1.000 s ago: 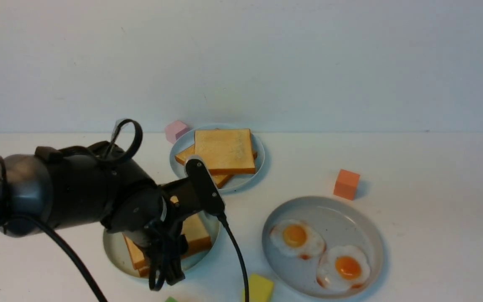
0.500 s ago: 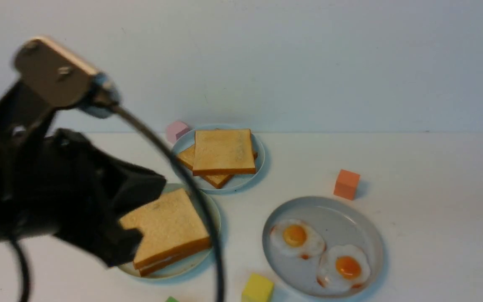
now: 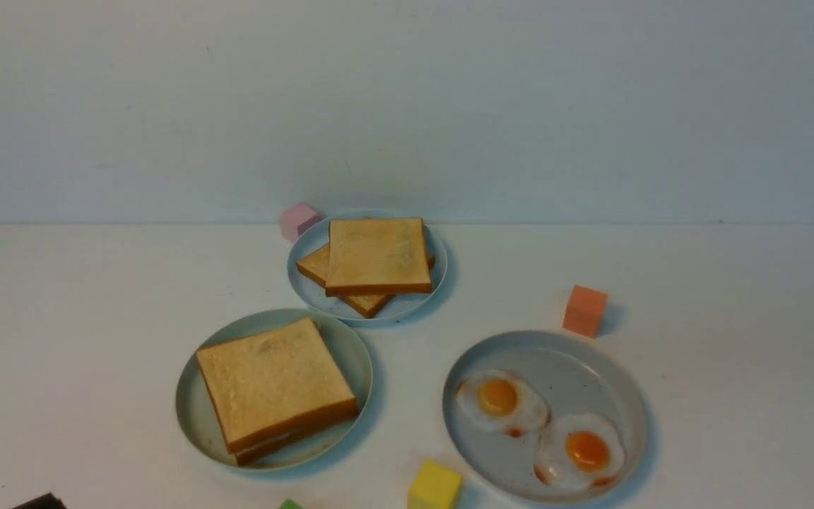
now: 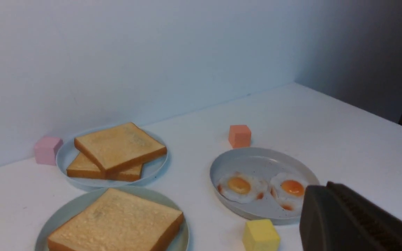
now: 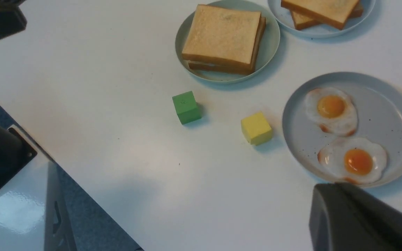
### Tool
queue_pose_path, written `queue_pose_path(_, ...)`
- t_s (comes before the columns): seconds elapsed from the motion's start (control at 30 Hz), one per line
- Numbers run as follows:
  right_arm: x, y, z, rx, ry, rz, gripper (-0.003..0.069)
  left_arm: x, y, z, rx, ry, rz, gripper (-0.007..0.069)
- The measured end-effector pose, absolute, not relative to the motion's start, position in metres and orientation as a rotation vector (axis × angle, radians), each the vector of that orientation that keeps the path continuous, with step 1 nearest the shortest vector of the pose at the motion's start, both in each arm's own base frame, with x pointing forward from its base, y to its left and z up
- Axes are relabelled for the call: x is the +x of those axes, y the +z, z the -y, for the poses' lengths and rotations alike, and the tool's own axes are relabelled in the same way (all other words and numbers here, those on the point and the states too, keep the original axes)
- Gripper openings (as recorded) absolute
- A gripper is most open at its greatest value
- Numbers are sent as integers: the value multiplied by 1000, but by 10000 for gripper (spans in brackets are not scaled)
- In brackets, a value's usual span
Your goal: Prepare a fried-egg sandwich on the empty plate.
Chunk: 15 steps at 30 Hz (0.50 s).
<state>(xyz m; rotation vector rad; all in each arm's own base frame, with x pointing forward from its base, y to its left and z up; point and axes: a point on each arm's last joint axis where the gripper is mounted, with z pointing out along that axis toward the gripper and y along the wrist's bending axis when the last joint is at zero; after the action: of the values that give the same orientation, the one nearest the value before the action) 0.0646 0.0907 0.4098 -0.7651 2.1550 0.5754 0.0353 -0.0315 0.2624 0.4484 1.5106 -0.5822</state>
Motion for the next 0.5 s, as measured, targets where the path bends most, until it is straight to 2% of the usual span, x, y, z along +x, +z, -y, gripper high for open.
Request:
queue_pose_path(0.1,65,410,-91,-765,575,-2155,-5,32,260,28,416,-584,-1444,-13)
queue_pose_path(0.5,65,410,-91,-766,574,-2156,-5,32,259,28,412,-587,-1442,-13)
